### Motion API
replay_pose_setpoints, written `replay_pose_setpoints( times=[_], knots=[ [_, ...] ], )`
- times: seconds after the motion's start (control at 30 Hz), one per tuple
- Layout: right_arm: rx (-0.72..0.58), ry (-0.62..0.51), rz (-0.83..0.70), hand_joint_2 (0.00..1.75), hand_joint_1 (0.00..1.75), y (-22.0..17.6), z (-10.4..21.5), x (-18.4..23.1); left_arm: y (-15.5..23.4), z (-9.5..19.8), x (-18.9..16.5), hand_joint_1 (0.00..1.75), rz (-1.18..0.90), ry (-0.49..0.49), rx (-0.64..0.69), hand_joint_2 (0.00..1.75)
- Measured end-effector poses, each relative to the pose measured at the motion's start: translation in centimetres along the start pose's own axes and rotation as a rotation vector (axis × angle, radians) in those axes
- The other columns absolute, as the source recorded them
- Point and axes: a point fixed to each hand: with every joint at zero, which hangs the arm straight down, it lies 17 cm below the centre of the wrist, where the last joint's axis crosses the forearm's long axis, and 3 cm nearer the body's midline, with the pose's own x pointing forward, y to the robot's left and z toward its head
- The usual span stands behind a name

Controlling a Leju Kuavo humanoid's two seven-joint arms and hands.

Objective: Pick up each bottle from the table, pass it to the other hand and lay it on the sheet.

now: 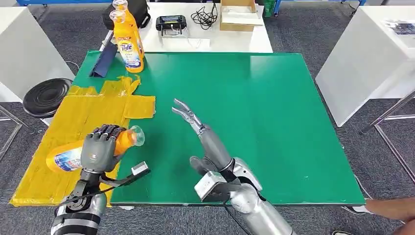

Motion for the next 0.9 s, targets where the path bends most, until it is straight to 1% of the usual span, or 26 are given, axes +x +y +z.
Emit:
replay_pose_setpoints(
  times=[0.13,0.23,0.27,0.3,0.33,0.43,0.57,0.6,0.73,0.9],
  knots=[
    [-0.001,-0.013,0.003,0.0,0.0,-0.2,0.2,0.4,-2.1,0.7,-0.2,1.75,0.005,0.015,-0.06,1.75],
    [-0.003,-0.02,0.004,0.0,0.0,-0.2,0.3,0.7,-4.3,1.5,-0.8,1.75,0.001,0.087,-0.121,1.75],
    [-0.003,-0.022,0.004,0.0,0.0,-0.3,0.2,0.8,-5.3,1.9,-0.6,1.75,0.004,0.104,-0.147,1.75],
    [-0.003,-0.023,0.004,0.0,0.0,-0.3,0.2,0.8,-5.8,2.0,0.4,1.75,0.009,0.087,-0.162,1.75],
    [-0.002,-0.022,0.006,0.0,0.0,-0.3,0.2,0.8,-6.6,2.5,0.9,0.0,0.012,0.083,-0.187,1.75],
    [0.001,-0.02,0.006,0.0,0.0,-0.2,0.2,0.7,-7.9,3.2,3.3,0.0,0.015,0.005,-0.226,1.75],
    [0.005,-0.018,0.004,0.0,0.0,0.0,0.2,0.7,-8.0,3.8,5.8,0.0,0.041,-0.094,-0.232,1.75],
    [0.006,-0.018,0.004,0.0,0.0,0.0,0.2,0.7,-7.8,4.0,6.4,0.0,0.05,-0.118,-0.227,0.0],
    [0.019,-0.012,0.002,0.0,0.0,0.3,0.2,0.6,-7.1,4.3,7.9,0.0,0.079,-0.179,-0.211,0.0],
    [0.026,-0.008,0.004,0.0,0.0,0.5,0.2,0.6,-6.9,4.6,8.4,0.0,0.128,-0.2,-0.205,0.0]
  ],
)
